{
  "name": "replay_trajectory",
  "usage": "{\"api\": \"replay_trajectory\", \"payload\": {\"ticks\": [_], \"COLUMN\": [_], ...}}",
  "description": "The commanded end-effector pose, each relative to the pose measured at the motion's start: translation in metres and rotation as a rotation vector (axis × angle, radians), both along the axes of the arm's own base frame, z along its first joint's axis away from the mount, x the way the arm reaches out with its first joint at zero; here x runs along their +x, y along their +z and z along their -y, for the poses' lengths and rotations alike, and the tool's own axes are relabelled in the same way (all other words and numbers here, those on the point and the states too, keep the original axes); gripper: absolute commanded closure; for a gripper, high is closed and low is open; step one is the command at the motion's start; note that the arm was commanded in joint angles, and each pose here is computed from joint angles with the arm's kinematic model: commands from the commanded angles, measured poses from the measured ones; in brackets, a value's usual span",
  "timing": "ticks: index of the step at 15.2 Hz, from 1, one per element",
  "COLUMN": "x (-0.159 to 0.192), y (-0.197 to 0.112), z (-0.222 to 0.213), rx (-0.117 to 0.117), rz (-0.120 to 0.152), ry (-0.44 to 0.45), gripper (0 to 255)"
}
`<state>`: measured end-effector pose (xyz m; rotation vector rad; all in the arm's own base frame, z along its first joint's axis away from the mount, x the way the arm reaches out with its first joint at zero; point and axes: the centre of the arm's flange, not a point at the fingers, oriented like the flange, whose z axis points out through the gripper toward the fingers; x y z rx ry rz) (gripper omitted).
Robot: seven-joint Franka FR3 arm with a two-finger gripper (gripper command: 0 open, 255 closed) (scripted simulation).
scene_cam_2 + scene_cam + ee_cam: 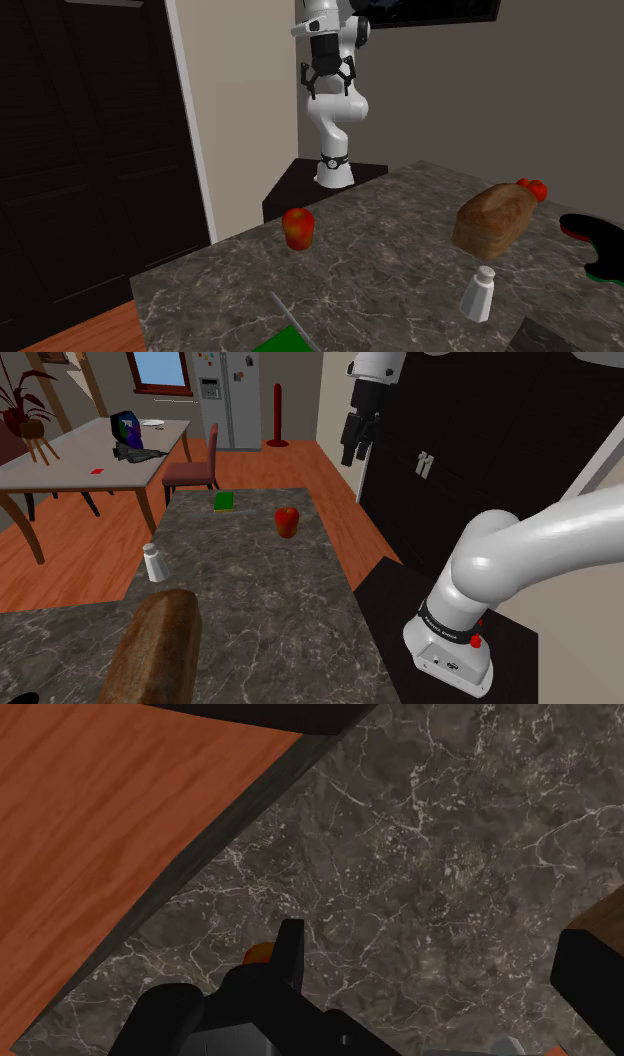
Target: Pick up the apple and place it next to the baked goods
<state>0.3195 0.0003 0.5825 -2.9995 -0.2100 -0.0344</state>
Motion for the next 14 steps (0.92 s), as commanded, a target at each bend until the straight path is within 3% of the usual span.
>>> {"api": "replay_trajectory", "payload": {"ticks": [1, 14], "x": [0.0, 0.143], "y": [0.0, -0.104], "z": [0.0, 0.006], "rx": [0.0, -0.069], "rz": [0.0, -0.06], "ry": [0.0, -0.044], "gripper": [0, 0]}}
